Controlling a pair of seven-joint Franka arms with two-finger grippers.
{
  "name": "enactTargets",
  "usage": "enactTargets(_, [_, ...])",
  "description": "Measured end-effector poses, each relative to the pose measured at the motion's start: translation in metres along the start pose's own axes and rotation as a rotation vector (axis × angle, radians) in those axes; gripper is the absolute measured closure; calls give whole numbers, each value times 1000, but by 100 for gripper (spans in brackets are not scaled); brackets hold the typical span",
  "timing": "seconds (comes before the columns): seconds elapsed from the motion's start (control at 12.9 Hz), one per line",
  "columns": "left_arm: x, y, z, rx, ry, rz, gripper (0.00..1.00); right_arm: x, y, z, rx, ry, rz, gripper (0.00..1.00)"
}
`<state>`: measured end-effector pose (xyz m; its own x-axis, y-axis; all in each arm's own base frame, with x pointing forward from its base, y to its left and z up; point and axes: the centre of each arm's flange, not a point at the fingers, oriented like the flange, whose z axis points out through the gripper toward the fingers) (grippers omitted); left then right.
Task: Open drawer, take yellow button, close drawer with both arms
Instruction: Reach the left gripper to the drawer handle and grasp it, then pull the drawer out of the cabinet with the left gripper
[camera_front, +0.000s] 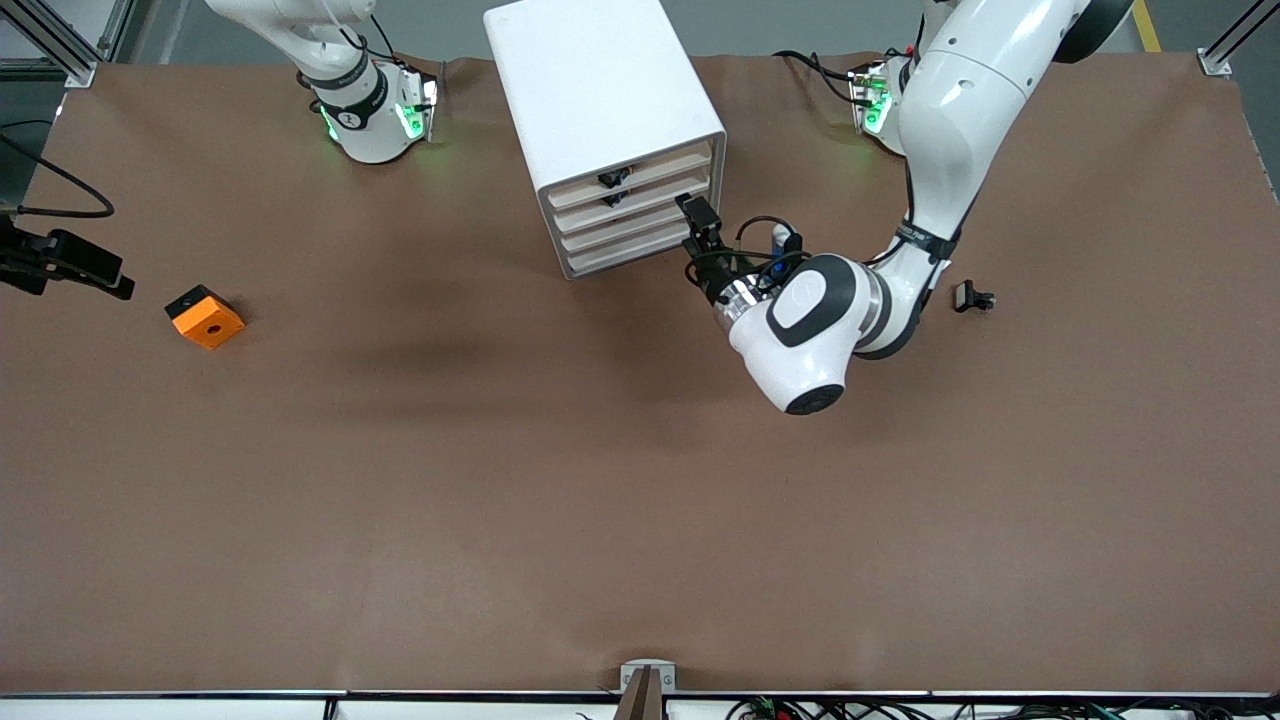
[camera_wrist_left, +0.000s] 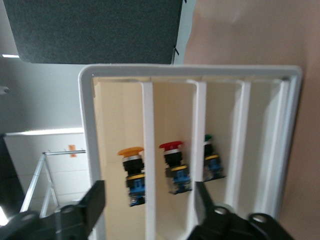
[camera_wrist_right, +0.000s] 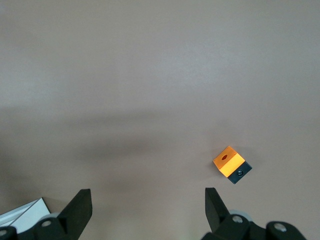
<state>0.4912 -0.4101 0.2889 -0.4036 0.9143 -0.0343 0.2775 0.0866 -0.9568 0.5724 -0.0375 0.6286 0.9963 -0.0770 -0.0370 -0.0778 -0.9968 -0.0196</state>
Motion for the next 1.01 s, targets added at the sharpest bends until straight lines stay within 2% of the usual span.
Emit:
enactTargets(0.39, [-11,-8,17,14,17,144,31,0,-9,0,5,3,-15,0])
enactTargets(0.54, [-12,-5,21,21,19,163,36,0,-9,0,7,4,-14,0])
enactTargets(0.86, [-19,8,35,65,-2,194,36,0,-9,0,7,5,-55,0])
enactTargets(1.01, [-22,14,46,79,10,188,36,0,-9,0,7,5,-80,0])
